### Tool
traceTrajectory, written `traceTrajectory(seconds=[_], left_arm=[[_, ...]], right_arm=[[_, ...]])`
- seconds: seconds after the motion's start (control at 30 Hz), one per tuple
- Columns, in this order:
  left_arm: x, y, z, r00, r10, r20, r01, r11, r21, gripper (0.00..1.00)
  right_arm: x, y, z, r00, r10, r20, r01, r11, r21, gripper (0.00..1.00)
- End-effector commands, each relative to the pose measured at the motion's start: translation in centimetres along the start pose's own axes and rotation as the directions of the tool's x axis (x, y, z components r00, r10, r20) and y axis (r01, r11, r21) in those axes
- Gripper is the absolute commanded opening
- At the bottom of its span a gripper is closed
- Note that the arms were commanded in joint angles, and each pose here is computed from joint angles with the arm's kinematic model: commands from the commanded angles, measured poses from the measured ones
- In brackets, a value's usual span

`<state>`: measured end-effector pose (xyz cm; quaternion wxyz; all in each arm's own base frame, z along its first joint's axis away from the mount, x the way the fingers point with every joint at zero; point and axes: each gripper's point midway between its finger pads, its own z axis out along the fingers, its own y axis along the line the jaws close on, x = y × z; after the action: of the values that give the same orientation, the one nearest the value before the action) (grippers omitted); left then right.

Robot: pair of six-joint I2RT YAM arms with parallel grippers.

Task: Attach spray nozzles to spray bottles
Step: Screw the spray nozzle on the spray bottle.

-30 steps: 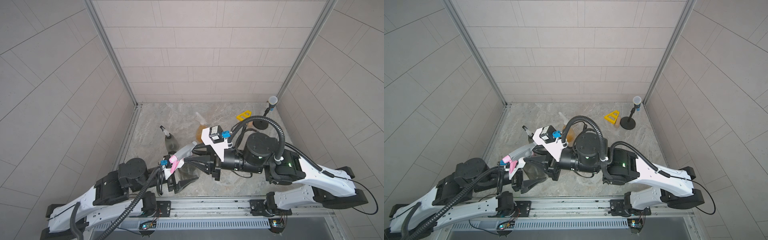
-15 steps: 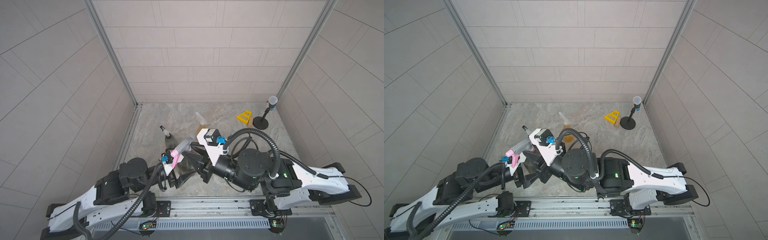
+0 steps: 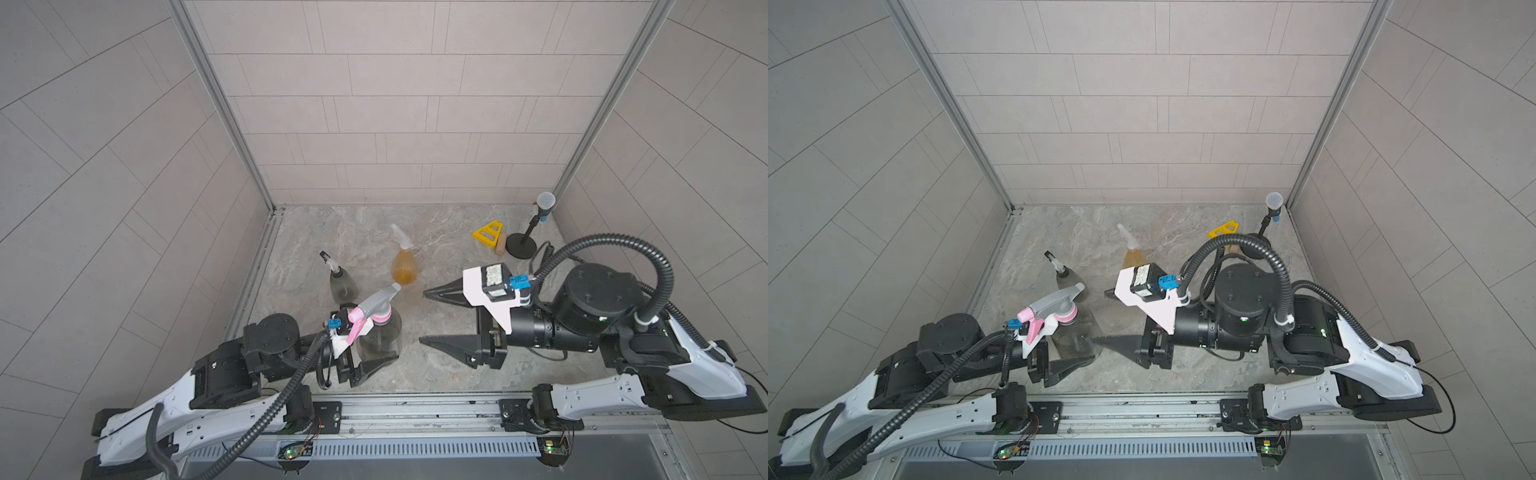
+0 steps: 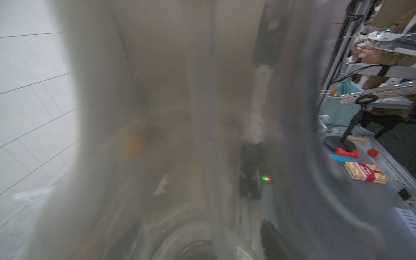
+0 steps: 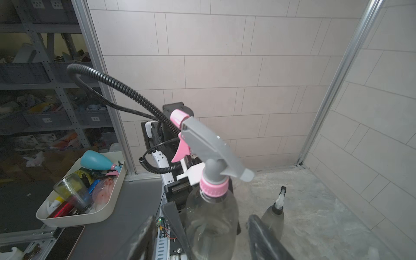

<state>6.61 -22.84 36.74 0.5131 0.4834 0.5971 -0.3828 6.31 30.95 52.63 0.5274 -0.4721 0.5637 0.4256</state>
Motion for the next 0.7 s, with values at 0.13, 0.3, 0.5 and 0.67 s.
traceTrajectory(seconds=[0.13, 0.3, 0.5, 0.67], left_arm=[[-0.3, -2.9, -0.1, 1.000, -0.009, -0.008, 0.010, 0.985, 0.170, 0.00], [-0.1, -2.9, 0.0, 1.000, -0.012, -0.016, 0.014, 0.985, 0.171, 0.00], [-0.2, -3.3, 0.0, 1.000, -0.015, -0.010, 0.017, 0.980, 0.197, 0.00], [0.0, -2.7, 0.1, 1.000, -0.015, -0.019, 0.018, 0.987, 0.159, 0.00]], right_arm=[[0.2, 1.9, 1.7, 0.995, -0.082, -0.062, 0.069, 0.979, -0.193, 0.73], [-0.2, 2.2, 3.4, 0.991, -0.101, -0.087, 0.079, 0.972, -0.223, 0.72], [0.6, 3.1, 4.5, 0.983, -0.120, -0.138, 0.076, 0.954, -0.289, 0.58], [0.7, 3.1, 4.8, 0.983, -0.107, -0.152, 0.060, 0.955, -0.290, 0.39]])
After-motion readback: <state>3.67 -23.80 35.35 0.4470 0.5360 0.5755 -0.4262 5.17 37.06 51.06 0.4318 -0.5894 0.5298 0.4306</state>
